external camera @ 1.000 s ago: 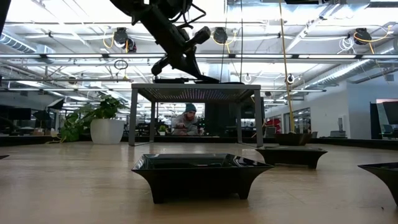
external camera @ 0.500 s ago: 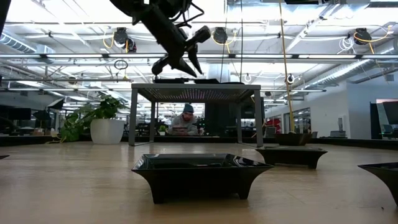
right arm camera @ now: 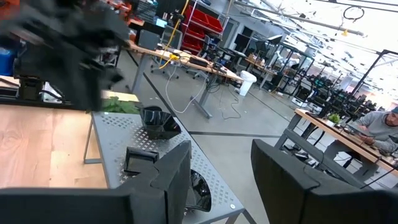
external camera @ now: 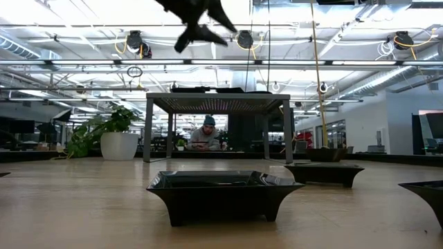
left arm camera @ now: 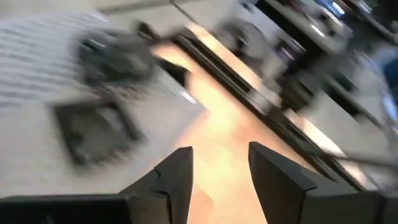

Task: Pick & Place Mini shaped plates
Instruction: Move the black leaf-shaped plate to the center of the table

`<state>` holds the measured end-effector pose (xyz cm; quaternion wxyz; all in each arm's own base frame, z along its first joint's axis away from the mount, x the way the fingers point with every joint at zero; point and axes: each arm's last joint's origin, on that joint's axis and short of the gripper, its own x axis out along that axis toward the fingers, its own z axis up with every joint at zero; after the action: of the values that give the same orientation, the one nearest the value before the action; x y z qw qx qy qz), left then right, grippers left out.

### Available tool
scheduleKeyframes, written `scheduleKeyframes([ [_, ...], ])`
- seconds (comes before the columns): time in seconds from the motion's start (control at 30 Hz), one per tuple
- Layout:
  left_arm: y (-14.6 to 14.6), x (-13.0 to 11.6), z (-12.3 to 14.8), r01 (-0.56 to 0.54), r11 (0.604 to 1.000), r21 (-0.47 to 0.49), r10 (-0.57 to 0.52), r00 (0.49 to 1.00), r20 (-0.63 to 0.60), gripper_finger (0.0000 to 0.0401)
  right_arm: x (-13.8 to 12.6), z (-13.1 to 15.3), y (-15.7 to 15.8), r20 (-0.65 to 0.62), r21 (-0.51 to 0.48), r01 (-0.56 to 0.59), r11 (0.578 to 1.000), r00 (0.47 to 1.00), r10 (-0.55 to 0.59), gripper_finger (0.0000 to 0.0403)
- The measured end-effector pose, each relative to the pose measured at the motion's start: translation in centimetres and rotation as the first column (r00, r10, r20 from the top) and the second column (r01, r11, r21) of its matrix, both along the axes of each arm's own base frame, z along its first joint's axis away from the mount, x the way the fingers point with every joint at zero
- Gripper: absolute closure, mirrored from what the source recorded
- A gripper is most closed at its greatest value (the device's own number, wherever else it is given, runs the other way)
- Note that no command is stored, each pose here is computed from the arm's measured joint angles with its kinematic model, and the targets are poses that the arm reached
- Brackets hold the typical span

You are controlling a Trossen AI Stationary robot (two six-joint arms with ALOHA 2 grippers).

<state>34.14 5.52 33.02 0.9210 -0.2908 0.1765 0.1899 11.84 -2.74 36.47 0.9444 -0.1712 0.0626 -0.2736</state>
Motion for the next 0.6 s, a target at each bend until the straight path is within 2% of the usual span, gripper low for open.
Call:
scheduleKeyframes([
  [0.17,-3.4,-1.9,0.6,0.221,0.970,-0.106,-0.230,0.970,-0.079,0.0242,0.0,0.0,0.0,0.000,0.000,0.000,1.000,1.000,0.000,0.0248],
  [0.27,-5.5,-3.5,0.1,0.280,0.935,-0.219,-0.324,0.925,-0.198,0.0242,0.0,0.0,0.0,0.000,0.000,0.000,1.000,1.000,0.000,0.0248],
  [0.43,-9.6,-5.6,-1.5,0.269,0.895,-0.355,-0.408,0.815,-0.412,0.0242,0.0,0.0,0.0,0.000,0.000,0.000,1.000,1.000,0.000,0.0248],
  [0.6,-12.5,-6.7,-2.4,0.128,0.880,-0.458,-0.377,0.775,-0.507,0.0242,0.0,0.0,0.0,0.000,0.000,0.000,1.000,1.000,0.000,0.0248],
])
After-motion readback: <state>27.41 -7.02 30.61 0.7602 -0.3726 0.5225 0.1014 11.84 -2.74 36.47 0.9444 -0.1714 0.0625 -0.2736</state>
